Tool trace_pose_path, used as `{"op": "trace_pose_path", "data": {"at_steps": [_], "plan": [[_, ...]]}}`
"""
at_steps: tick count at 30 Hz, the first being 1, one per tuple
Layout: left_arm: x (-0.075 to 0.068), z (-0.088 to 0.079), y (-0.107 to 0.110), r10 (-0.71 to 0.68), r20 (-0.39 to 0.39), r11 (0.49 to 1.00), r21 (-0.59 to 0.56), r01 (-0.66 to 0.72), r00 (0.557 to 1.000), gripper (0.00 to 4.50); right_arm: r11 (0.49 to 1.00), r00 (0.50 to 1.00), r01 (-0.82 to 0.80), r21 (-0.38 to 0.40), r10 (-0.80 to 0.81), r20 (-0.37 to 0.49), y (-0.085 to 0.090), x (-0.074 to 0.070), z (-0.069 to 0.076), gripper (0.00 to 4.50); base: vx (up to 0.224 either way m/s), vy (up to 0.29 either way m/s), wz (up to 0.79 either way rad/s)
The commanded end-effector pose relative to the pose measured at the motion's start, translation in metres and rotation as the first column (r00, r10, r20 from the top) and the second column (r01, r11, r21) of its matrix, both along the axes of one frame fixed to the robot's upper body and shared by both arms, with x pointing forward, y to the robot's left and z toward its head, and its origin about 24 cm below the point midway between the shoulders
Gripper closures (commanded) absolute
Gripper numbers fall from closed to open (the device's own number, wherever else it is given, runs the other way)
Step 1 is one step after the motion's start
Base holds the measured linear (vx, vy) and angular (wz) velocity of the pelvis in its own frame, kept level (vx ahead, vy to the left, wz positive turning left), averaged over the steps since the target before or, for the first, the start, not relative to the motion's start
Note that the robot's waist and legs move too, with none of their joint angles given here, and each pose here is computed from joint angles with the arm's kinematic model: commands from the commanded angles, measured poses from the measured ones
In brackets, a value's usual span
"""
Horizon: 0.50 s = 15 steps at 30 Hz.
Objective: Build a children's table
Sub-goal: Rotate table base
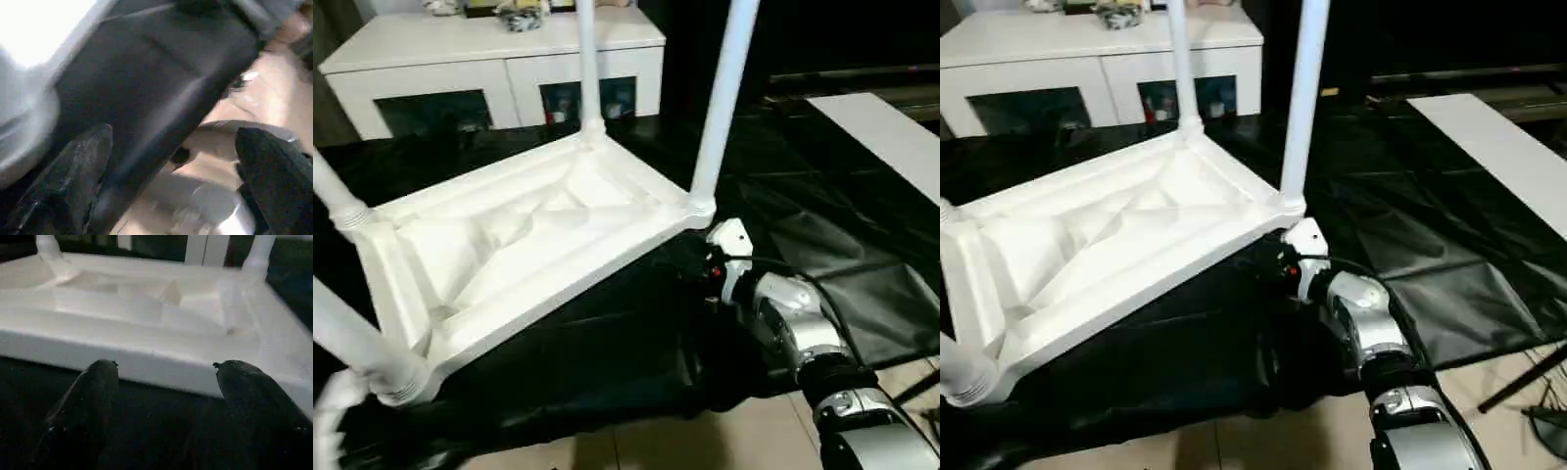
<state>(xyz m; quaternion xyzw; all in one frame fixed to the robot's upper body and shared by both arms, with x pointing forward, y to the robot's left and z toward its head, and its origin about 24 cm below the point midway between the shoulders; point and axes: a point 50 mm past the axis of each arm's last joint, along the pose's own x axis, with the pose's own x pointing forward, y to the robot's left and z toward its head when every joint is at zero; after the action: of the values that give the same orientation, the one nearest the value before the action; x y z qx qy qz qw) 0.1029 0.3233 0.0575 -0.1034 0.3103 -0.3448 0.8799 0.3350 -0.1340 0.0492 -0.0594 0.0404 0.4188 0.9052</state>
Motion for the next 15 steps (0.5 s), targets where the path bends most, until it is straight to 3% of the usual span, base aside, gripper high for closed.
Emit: {"op": "trace_pose_path", "data": {"at_steps": [1, 6, 8, 9, 15], "plan": [[-0.004, 0.010, 0.022, 0.068, 0.036, 0.997, 0.045, -0.070, 0.997, 0.04, 1.000, 1.000, -0.004, 0.001, 0.004, -0.002, 0.002, -0.003, 0.001, 0.91, 0.000, 0.000, 0.00], [-0.015, 0.032, 0.065, 0.208, 0.089, 0.966, 0.137, -0.219, 0.974, 0.04, 1.000, 1.000, -0.009, -0.005, 0.009, -0.012, 0.004, -0.009, -0.004, 0.91, 0.000, 0.000, 0.00], [-0.011, 0.043, 0.077, 0.243, 0.158, 0.950, 0.158, -0.268, 0.957, 0.04, 1.000, 1.000, -0.006, -0.003, 0.006, -0.017, 0.005, -0.010, -0.005, 0.91, 0.000, 0.000, 0.00], [-0.003, 0.056, 0.084, 0.270, 0.252, 0.940, 0.143, -0.311, 0.929, 0.04, 1.000, 1.000, 0.004, -0.003, -0.004, -0.024, 0.006, -0.010, -0.007, 0.91, 0.000, 0.000, 0.00], [0.017, 0.071, 0.072, 0.232, 0.342, 0.965, 0.037, -0.260, 0.911, 0.04, 0.995, 0.995, 0.083, -0.050, -0.086, -0.050, 0.004, -0.010, -0.017, 0.91, 0.000, 0.000, 0.00]]}}
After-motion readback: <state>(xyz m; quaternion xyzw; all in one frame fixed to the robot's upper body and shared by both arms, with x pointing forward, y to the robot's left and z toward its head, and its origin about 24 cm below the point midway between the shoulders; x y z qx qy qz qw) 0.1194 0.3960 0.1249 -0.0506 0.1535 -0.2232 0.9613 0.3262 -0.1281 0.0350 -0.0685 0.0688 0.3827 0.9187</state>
